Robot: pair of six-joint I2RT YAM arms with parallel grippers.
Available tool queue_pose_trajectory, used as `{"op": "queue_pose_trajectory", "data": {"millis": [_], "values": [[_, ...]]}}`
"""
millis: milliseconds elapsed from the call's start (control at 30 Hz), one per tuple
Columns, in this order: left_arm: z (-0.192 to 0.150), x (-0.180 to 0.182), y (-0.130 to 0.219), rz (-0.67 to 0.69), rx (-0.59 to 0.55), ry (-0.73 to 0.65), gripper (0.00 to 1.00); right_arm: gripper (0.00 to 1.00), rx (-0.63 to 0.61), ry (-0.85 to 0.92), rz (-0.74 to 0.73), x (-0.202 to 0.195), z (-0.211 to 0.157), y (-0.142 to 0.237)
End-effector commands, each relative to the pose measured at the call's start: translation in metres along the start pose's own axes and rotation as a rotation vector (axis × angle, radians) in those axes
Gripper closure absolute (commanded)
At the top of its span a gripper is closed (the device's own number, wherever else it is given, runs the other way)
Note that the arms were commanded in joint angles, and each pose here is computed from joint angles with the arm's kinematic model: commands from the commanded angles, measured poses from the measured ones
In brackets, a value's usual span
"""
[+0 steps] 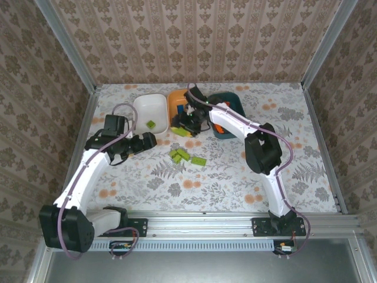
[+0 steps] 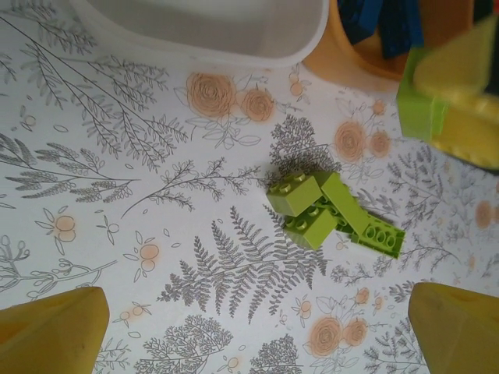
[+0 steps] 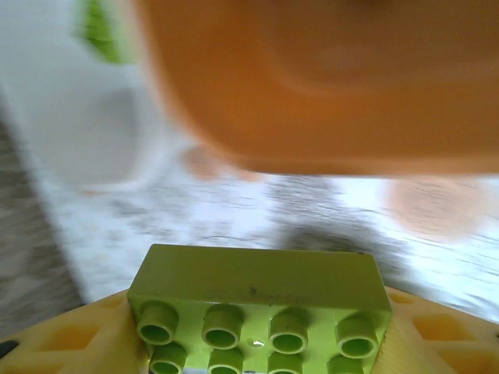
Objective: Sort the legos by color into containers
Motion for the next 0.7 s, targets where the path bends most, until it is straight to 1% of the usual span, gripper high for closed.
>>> {"op": "queue_pose_trajectory", "data": {"millis": [0,133,333,500,567,667], "values": [[0.004,-0.002,0.018,-0.007,-0.048,-0.014,0.00,0.53,0.069,-0.006,0.234,0.061,0.007,-0.008],[0.005,-0.001,0.029,-0.006,-0.080,-0.014,0.00,0.54,0.082,-0.035,0.244,0.074,0.019,-0.027],[0.000,0.002,0.033,0.005,-0.079,-0.015,0.00,0.53,0.078,-0.108,0.246,0.069,0.037,-0.061],[-0.002,0.004,0.035,0.024,-0.070,-0.032,0.00,0.42,0.080,-0.145,0.249,0.061,0.044,-0.079],[-0.001,0.005,0.035,0.030,-0.071,-0.036,0.00,0.38,0.077,-0.145,0.256,0.063,0.045,-0.080],[0.001,0.005,0.035,0.031,-0.073,-0.038,0.00,0.35,0.074,-0.137,0.271,0.068,0.046,-0.077]]}}
Point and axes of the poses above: each hand's point on the last joint's axis, 136 mm out from that joint toward the fingers, its own y axis back along the fingers, its own x axis along the line the jaws close on, z = x × y, the point moved 2 cm from there along y, back along the fingers, and after that the axes turned 7 degrees about -y, right-handed, at the moved point
